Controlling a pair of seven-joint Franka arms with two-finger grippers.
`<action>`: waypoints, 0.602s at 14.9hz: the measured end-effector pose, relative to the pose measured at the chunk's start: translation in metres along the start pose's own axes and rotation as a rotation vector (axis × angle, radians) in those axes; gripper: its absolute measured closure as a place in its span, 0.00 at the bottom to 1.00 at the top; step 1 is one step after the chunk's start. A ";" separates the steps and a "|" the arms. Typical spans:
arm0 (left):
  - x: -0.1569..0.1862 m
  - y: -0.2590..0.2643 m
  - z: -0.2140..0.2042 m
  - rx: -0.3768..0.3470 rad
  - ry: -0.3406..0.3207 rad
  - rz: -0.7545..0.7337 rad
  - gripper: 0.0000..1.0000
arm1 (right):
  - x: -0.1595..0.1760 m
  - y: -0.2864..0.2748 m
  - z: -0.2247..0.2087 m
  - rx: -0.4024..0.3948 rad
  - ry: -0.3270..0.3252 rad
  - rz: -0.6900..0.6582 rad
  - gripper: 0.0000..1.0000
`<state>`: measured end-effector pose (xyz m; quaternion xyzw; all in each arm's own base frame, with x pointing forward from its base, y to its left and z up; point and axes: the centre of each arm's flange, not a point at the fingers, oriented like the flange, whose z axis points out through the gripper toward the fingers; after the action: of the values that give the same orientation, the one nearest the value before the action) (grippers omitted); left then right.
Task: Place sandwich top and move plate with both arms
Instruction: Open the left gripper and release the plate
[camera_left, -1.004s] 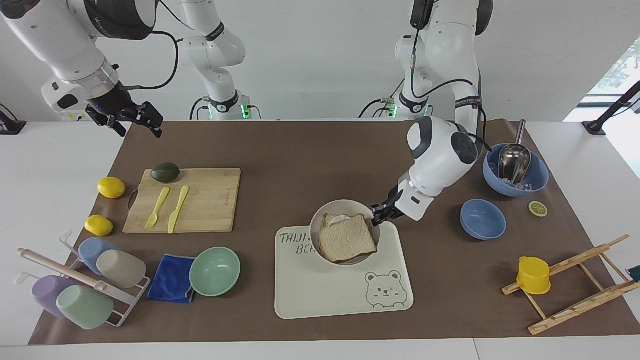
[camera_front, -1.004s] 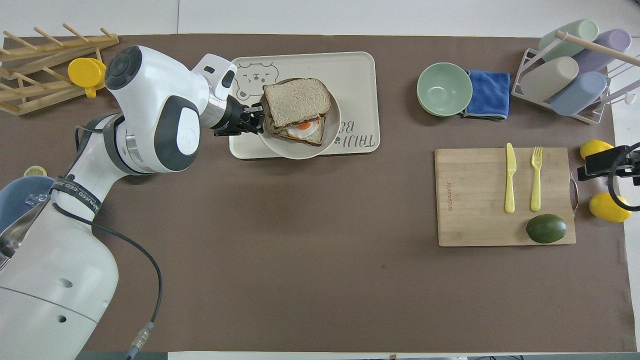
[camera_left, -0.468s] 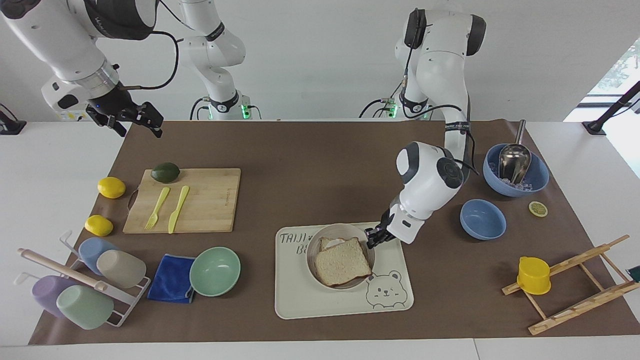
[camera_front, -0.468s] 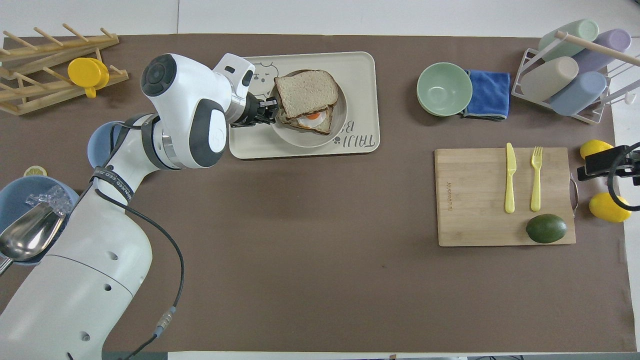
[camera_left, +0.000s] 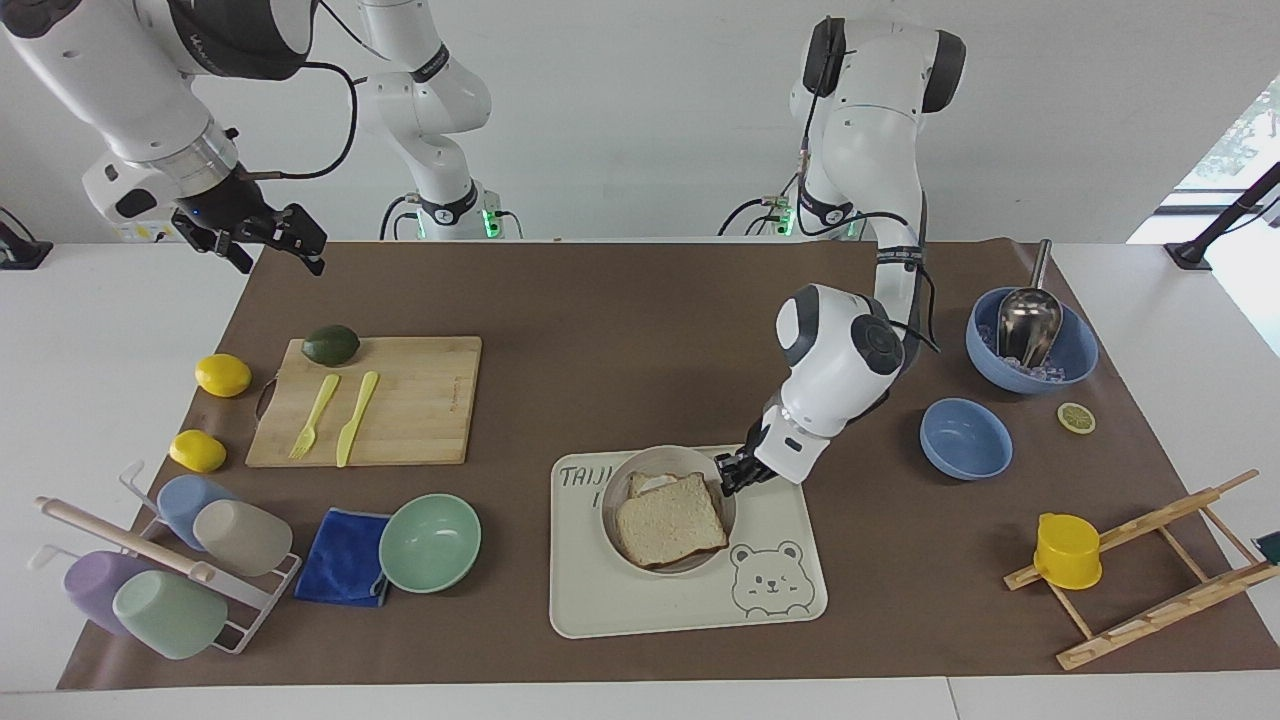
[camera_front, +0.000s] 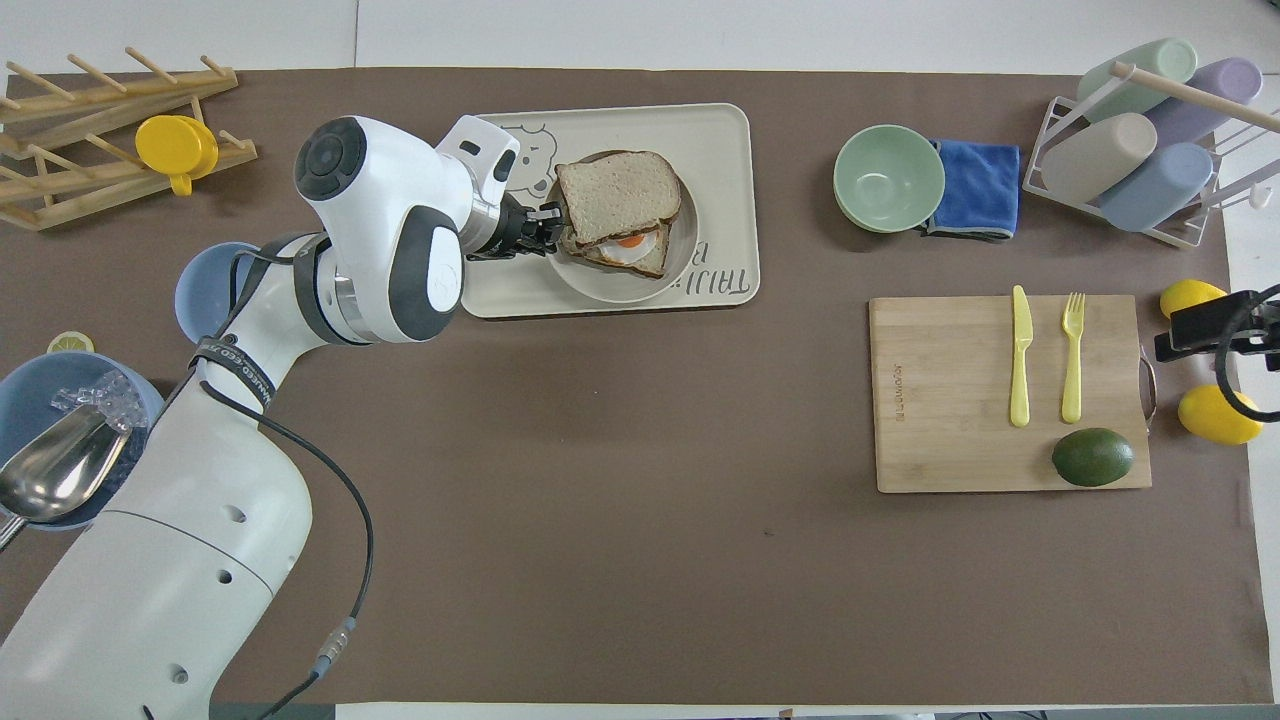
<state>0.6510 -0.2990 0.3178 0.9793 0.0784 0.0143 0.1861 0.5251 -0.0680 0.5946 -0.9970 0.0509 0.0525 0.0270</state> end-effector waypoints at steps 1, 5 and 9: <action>0.000 0.000 0.000 0.001 -0.002 0.000 0.70 | 0.000 0.000 0.000 0.000 0.000 0.000 0.00; 0.005 -0.005 -0.015 0.005 -0.018 -0.008 0.26 | 0.000 0.000 0.000 0.000 0.000 0.000 0.00; 0.021 -0.032 -0.092 0.024 -0.020 -0.051 0.00 | 0.000 0.000 0.000 0.000 0.000 0.000 0.00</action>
<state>0.6613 -0.2328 0.3913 0.9793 0.1018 -0.0013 0.1752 0.5250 -0.0680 0.5947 -0.9970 0.0509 0.0524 0.0271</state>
